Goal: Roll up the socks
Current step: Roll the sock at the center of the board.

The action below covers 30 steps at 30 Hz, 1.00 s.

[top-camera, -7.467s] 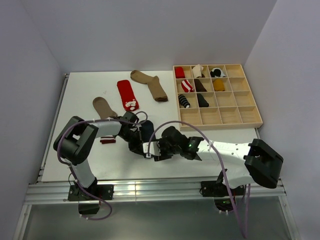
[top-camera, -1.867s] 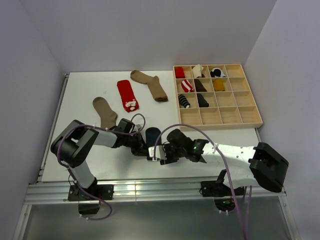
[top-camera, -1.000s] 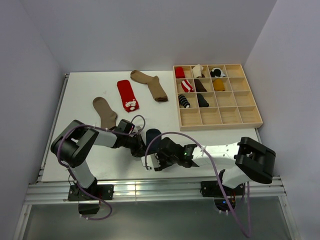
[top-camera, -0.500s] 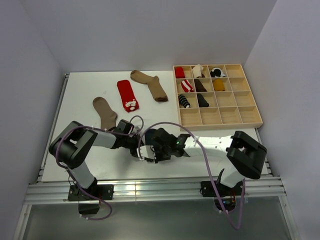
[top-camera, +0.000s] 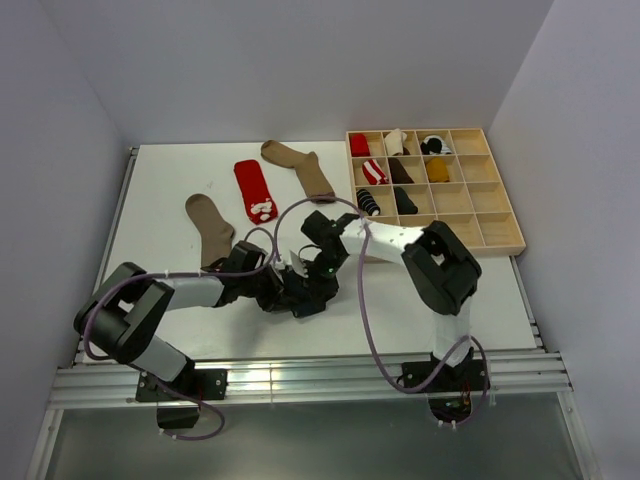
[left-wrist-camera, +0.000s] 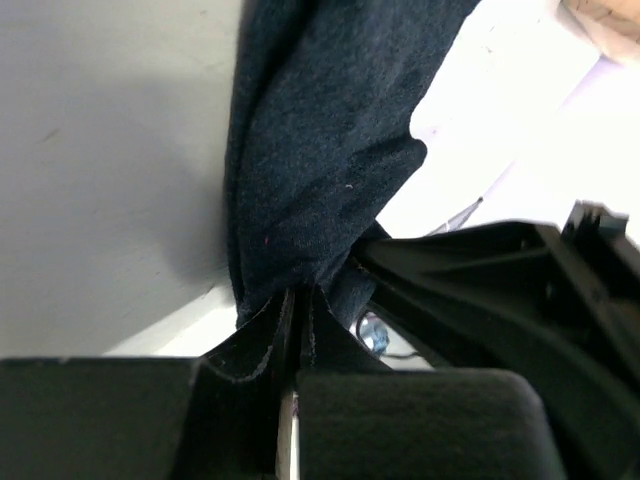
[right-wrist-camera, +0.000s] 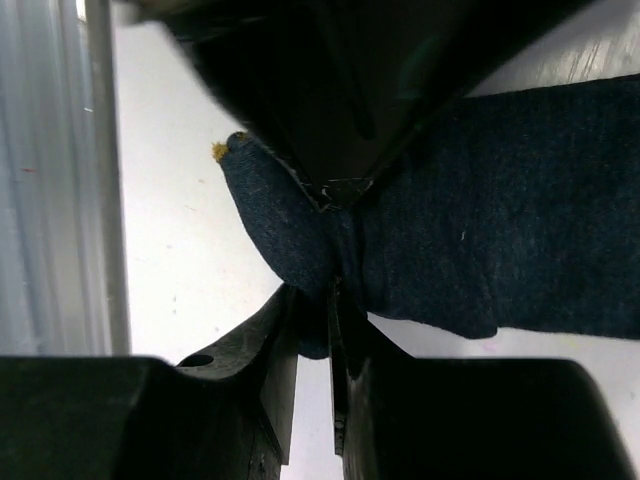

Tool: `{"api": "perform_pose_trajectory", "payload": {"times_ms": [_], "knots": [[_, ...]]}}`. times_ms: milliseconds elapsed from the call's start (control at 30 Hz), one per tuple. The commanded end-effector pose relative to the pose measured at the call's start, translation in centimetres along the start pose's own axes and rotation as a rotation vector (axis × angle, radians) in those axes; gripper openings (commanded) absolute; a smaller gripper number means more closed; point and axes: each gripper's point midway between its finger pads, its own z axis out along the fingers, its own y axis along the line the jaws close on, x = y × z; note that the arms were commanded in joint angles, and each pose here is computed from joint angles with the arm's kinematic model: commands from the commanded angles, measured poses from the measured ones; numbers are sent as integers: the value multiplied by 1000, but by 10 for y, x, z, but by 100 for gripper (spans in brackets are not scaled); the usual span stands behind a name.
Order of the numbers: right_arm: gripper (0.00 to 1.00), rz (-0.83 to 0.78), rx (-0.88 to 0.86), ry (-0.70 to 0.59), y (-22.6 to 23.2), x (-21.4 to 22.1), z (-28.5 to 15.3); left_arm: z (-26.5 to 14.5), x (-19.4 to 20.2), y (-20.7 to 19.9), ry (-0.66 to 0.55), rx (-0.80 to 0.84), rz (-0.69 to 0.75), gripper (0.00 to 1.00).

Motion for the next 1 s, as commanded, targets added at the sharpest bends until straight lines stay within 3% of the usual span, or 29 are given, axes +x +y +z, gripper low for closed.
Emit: {"api": "perform_pose_trajectory", "payload": {"times_ms": [0, 133, 400, 633, 767, 967], "knots": [[21, 131, -154, 87, 16, 25, -10, -6, -4, 4, -76, -16, -7, 6], [21, 180, -201, 122, 13, 29, -7, -7, -4, 10, -110, -23, 35, 11], [21, 239, -210, 162, 2, 29, -3, -27, -34, 30, -350, -86, 216, 30], [22, 290, -256, 192, 2, 27, -1, -71, -43, -25, -593, 60, 542, 39], [22, 309, -277, 196, -4, 23, 1, -84, -26, -55, -643, 172, 764, 41], [21, 375, -350, 168, -6, 14, 4, -79, -8, -67, -648, 238, 911, 45]]}}
